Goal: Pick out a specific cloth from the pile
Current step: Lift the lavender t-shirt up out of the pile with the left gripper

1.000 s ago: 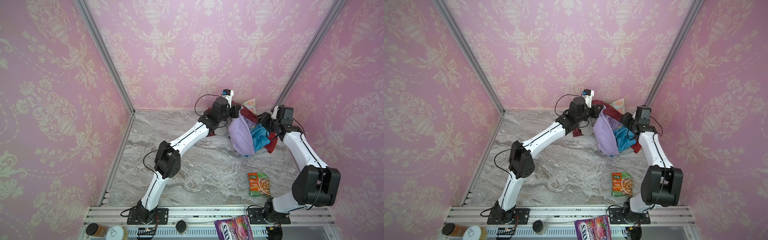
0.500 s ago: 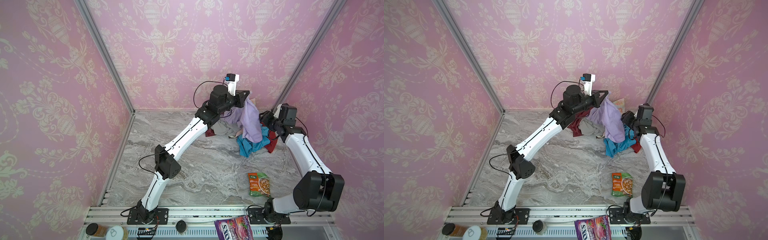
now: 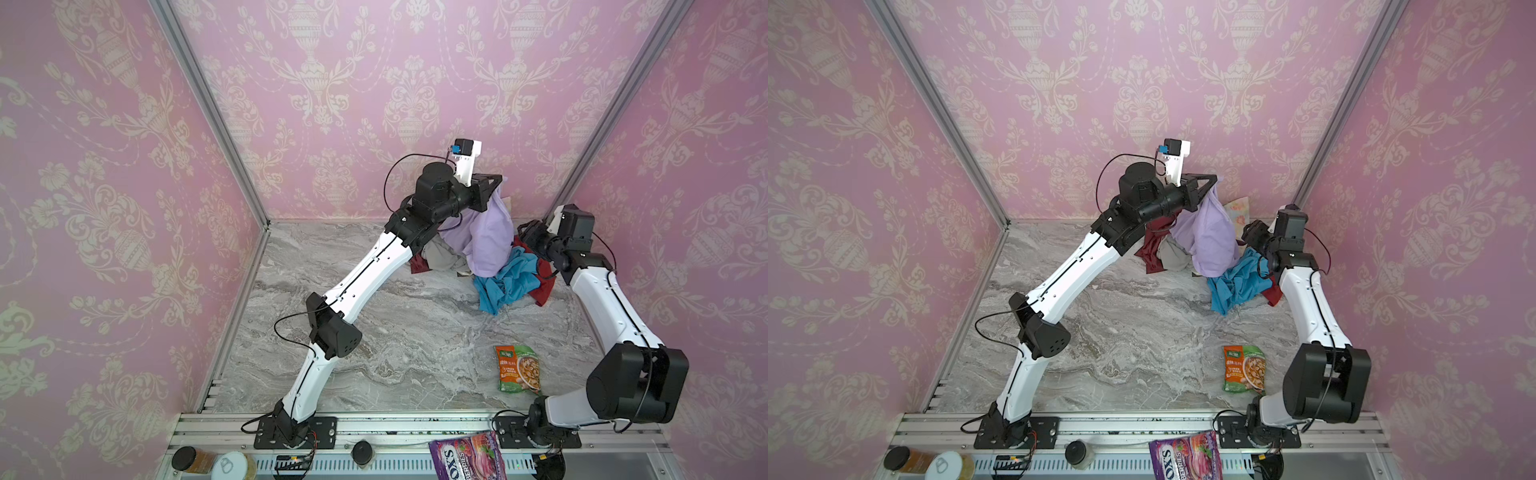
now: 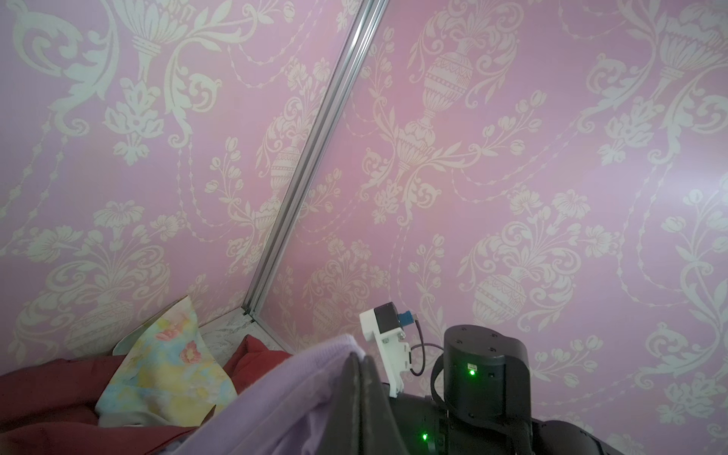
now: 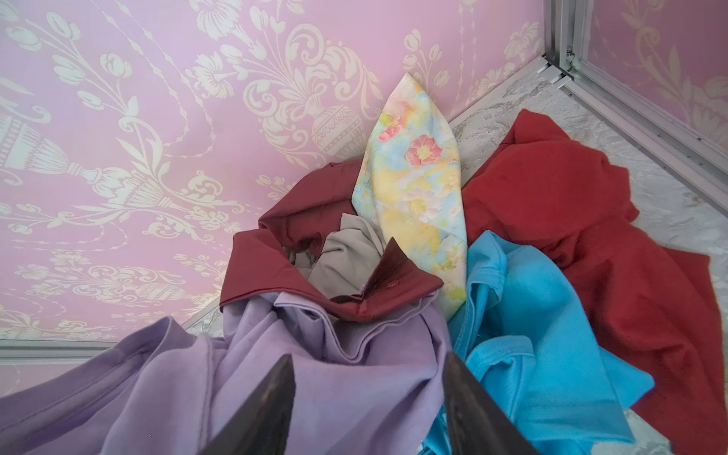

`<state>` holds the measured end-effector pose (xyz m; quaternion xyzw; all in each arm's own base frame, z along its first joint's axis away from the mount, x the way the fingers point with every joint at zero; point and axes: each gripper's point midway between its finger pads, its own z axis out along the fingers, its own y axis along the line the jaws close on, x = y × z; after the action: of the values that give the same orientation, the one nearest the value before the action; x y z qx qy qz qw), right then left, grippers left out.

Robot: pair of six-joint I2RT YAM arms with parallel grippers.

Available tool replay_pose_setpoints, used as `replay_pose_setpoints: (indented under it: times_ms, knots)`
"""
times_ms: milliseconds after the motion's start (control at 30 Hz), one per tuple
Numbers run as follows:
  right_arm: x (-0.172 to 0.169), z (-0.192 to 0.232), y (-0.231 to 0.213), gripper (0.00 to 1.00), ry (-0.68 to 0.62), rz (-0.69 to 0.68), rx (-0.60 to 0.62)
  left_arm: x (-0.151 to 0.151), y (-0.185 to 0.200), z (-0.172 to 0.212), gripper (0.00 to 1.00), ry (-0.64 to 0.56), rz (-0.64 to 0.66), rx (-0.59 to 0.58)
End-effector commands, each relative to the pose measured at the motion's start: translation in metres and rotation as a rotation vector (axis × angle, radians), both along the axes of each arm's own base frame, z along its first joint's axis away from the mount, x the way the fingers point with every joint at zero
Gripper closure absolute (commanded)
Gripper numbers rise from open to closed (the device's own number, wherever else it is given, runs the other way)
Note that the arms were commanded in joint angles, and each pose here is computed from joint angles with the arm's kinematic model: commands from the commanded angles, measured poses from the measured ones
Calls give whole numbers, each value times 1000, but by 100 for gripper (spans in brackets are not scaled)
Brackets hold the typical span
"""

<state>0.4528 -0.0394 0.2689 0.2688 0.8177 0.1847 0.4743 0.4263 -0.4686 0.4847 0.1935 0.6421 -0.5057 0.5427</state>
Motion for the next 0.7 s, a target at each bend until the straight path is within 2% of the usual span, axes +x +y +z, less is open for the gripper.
replay_pose_setpoints:
  times_ms: [0,300,500,667]
  knots:
    - [0,18,-2,39,-54,10,-48,-36,27,68,100,-159,-3,-38]
    - [1,25,18,37,-50,89,-154,-52,52,94,100,-233,47,-2]
    - [-1,32,48,30,-73,201,-235,-67,69,112,100,-262,60,4]
    - [-1,37,73,24,-121,293,-265,-71,90,118,100,-256,127,47]
